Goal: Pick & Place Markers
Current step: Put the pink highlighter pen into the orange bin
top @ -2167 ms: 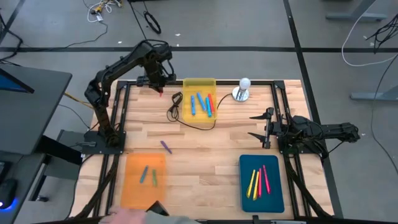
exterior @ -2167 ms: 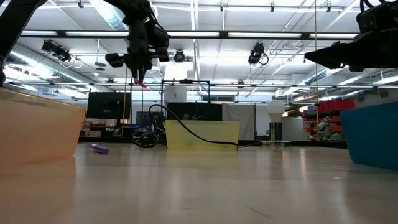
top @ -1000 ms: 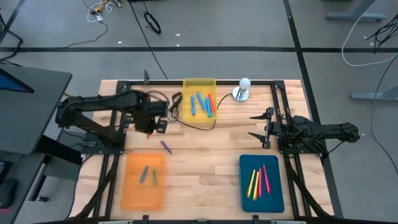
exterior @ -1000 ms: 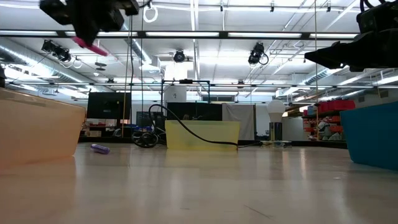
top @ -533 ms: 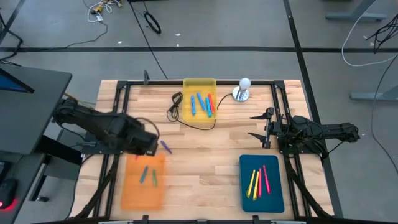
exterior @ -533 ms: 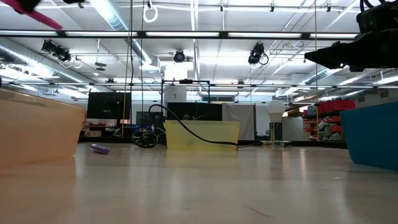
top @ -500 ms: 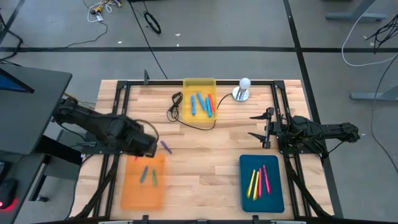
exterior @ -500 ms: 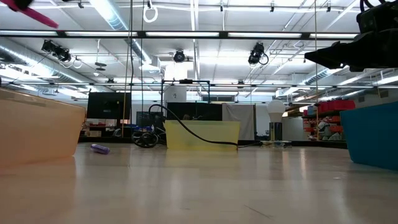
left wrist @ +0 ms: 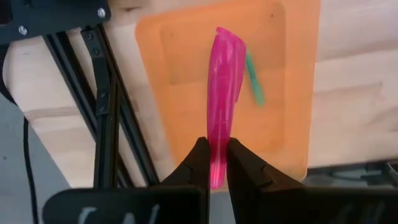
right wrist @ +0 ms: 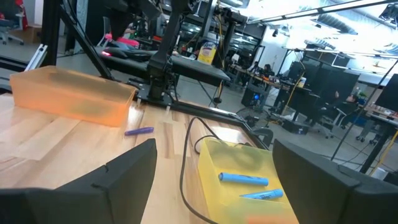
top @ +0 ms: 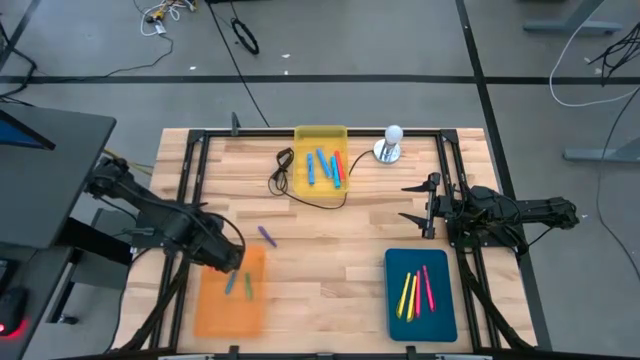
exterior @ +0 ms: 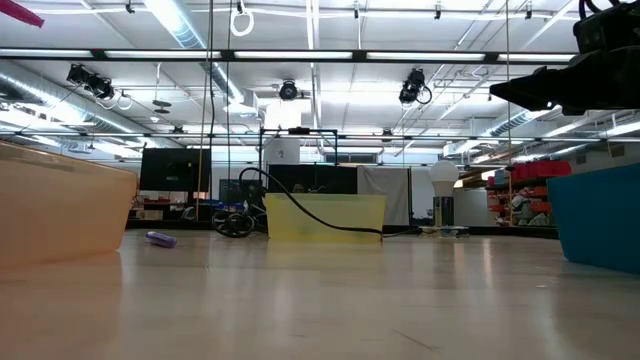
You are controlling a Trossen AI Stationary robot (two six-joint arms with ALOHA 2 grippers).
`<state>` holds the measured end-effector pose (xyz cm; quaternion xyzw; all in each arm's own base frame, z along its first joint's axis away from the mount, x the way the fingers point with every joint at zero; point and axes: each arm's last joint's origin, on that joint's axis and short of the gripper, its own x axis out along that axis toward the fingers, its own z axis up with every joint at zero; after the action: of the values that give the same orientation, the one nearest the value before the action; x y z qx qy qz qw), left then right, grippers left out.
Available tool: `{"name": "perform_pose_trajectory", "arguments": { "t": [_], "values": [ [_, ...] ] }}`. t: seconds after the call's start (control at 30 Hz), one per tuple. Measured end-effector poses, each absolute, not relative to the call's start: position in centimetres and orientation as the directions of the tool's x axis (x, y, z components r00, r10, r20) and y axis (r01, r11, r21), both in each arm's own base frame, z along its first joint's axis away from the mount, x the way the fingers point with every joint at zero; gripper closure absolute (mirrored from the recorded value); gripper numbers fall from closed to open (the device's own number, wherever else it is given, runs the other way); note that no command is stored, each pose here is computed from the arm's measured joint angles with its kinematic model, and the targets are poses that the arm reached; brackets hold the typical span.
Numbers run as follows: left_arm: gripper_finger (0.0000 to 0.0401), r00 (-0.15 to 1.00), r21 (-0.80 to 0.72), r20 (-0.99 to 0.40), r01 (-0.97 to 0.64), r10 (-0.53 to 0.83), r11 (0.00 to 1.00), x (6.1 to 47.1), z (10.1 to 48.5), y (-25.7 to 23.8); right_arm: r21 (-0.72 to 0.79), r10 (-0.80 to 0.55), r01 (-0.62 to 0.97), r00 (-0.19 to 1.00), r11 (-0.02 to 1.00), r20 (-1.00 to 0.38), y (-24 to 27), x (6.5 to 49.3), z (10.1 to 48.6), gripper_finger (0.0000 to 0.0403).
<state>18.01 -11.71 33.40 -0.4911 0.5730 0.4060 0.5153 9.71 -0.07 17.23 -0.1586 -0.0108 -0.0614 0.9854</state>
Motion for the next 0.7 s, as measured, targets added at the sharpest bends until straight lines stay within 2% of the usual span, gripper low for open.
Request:
{"name": "perform_pose_trajectory", "arguments": {
  "t": [0.2,0.5,0.7],
  "values": [
    [0.0371,-0.014,-0.008,-0.993,-0.982,-0.115,0.188,18.6,31.4,-12.0,-0.311,-0.118,0.124,0.992,0.942,0.040,-0.1,9.7,17.2,0.0080],
    [0.0371,0.044,-0.065,-0.988,-0.987,-0.150,0.144,19.1,28.1,-13.2,-0.311,-0.118,0.124,0.992,0.942,0.040,-0.1,9.7,17.2,0.0080],
    [0.0371,0.009,-0.029,-0.989,-0.990,-0.146,0.135,19.1,26.2,-14.4,-0.311,-0.118,0.124,0.992,0.942,0.041,-0.1,9.7,17.2,0.0080]
  ]
}}
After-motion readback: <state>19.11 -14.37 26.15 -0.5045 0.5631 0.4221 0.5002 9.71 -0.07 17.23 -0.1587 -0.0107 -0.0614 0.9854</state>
